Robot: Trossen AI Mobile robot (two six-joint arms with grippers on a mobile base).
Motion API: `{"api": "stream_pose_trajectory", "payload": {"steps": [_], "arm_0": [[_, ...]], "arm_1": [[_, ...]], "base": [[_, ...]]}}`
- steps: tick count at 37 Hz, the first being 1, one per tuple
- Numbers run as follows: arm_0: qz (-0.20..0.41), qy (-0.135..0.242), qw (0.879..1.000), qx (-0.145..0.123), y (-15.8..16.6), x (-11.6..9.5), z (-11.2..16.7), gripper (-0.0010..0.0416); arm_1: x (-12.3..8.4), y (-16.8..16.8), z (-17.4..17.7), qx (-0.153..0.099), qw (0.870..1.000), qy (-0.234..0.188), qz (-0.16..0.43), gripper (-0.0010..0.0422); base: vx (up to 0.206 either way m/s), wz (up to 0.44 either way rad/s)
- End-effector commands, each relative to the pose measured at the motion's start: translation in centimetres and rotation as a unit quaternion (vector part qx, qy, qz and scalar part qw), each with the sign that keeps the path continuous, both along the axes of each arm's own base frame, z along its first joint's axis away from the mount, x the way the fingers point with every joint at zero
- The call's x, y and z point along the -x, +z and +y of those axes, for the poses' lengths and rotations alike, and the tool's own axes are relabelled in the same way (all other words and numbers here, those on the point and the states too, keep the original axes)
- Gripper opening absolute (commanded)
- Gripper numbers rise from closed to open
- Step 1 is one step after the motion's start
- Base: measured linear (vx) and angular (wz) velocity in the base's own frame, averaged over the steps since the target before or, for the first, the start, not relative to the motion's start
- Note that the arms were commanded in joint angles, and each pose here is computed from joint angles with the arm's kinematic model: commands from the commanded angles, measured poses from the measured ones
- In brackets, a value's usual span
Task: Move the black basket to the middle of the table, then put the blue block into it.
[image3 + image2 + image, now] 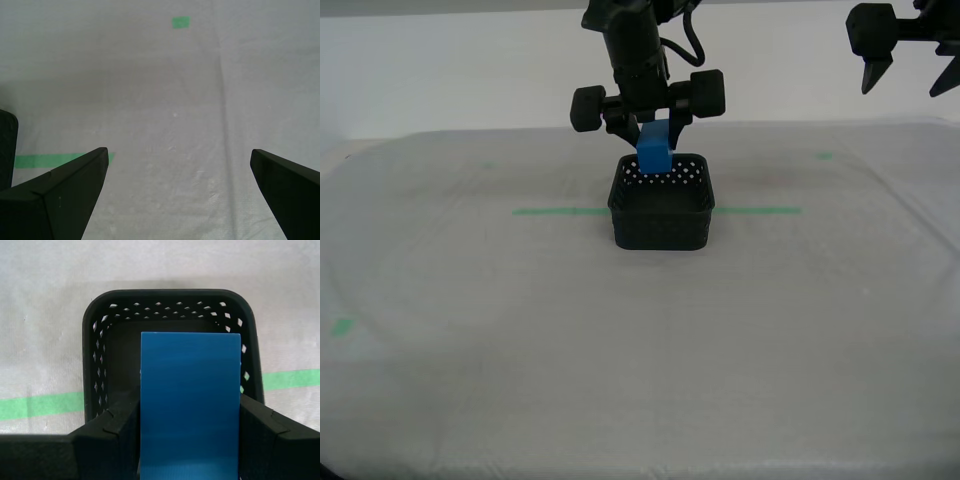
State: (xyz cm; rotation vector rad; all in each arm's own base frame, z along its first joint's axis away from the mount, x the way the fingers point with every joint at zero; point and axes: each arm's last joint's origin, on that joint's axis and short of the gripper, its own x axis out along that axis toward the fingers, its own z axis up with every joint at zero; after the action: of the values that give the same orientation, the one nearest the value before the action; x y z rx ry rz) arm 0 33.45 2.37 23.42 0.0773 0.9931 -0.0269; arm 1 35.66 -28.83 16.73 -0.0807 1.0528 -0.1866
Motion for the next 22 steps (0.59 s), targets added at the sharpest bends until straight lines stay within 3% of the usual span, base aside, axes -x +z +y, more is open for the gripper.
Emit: {"api": "stream_pose_trajectory", "payload": {"steps": [1,15,22], "arm_0": [[-0.001,0.000,1.000,0.000,0.04,0.00,0.00,0.0398],[-0.001,0.000,1.000,0.000,0.04,0.00,0.00,0.0399],[-0.001,0.000,1.000,0.000,0.04,0.00,0.00,0.0398]], "arm_1": [[0.14,-0.37,0.05,-0.008,1.000,-0.007,-0.004,0.0000],[0.37,-0.65,0.08,-0.002,1.000,0.010,0.006,0.0000],[0.52,-0.77,0.23,-0.011,1.000,0.009,0.016,0.0000]], "base": [[0.000,0.000],[0.000,0.000],[0.000,0.000]]}}
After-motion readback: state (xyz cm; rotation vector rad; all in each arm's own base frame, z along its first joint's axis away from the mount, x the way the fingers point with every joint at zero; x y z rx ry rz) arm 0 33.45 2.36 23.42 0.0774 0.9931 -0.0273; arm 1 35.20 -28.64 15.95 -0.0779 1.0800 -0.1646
